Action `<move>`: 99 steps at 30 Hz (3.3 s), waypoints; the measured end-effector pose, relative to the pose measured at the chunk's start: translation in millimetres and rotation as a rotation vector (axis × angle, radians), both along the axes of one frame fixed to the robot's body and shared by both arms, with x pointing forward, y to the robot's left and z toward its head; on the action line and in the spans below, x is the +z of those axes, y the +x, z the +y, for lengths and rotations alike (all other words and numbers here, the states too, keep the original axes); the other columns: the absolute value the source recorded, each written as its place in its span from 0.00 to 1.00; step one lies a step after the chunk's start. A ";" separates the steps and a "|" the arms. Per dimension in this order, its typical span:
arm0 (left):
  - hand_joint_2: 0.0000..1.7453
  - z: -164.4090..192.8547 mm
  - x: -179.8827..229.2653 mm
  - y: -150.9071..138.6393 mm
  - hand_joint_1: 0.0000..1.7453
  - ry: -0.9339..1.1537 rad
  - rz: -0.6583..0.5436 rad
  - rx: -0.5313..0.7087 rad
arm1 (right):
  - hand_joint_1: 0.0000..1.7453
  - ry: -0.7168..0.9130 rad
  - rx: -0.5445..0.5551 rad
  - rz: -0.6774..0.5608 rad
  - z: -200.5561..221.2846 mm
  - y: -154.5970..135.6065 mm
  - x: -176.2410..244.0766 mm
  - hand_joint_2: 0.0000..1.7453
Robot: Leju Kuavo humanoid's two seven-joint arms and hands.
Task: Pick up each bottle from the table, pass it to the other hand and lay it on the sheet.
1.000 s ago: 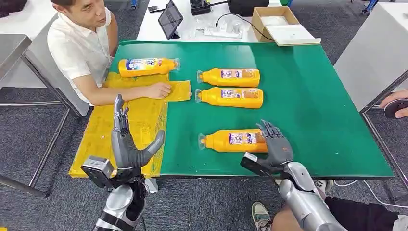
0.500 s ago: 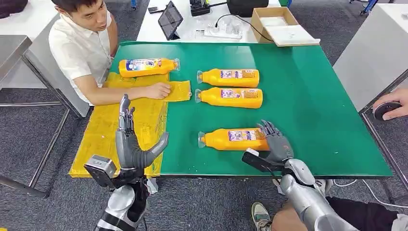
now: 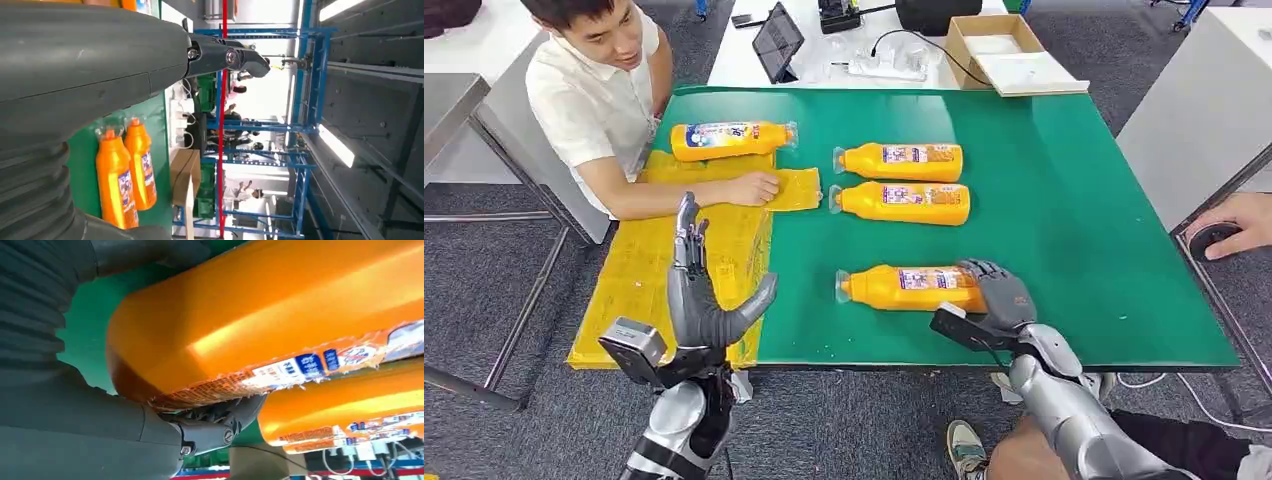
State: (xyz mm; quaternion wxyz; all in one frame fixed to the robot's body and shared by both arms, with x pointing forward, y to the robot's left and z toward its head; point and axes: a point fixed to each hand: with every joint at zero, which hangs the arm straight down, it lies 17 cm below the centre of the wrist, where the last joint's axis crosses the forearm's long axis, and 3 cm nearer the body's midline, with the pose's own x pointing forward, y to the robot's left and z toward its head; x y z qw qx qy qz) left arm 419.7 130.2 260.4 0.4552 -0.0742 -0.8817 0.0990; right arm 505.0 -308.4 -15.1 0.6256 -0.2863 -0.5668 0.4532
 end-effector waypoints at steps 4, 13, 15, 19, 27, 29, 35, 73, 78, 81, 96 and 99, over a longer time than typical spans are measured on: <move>1.00 -0.4 -0.2 0.0 0.00 0.000 0.001 -0.001 | 1.00 0.002 -0.001 0.008 -0.5 0.0 -1.3 1.00; 1.00 -0.4 -0.3 -0.1 0.00 0.000 0.002 -0.001 | 1.00 0.003 -0.001 0.011 -0.6 0.0 -1.7 1.00; 1.00 0.8 -1.4 -1.2 0.00 -0.008 0.005 0.000 | 1.00 0.016 -0.005 0.010 -0.7 0.3 -1.1 1.00; 1.00 25.9 -9.1 -22.4 0.00 -0.056 0.011 0.091 | 1.00 0.401 -0.051 -0.270 43.5 -41.5 37.2 1.00; 1.00 17.4 -41.0 -25.6 0.00 -0.065 0.132 0.005 | 1.00 0.641 -0.095 -0.496 70.1 -80.9 98.7 1.00; 1.00 12.7 -43.8 -26.0 0.00 -0.065 0.145 -0.022 | 1.00 0.673 -0.102 -0.542 76.3 -87.2 115.3 1.00; 1.00 3.5 -49.8 -27.3 0.00 -0.057 0.172 -0.068 | 1.00 0.745 -0.119 -0.626 81.8 -97.8 145.1 1.00; 1.00 -75.9 -73.9 -11.4 0.00 -0.056 0.261 -0.465 | 1.00 0.868 0.249 -0.330 299.6 -100.8 123.0 1.00; 1.00 -72.0 -67.1 -10.1 0.00 -0.082 0.226 -0.446 | 1.00 0.884 0.301 -0.304 319.6 -107.2 126.6 1.00; 1.00 -65.7 -63.7 -9.9 0.08 -0.124 0.208 -0.433 | 1.00 0.897 0.323 -0.277 329.8 -110.5 124.8 1.00; 1.00 -34.8 -56.9 -19.2 1.00 -0.323 0.183 -0.444 | 0.00 0.922 0.379 -0.202 353.8 -123.5 116.8 0.00; 1.00 -30.3 -53.0 -19.6 1.00 -0.329 0.170 -0.439 | 0.00 0.928 0.387 -0.188 358.2 -128.5 114.4 0.00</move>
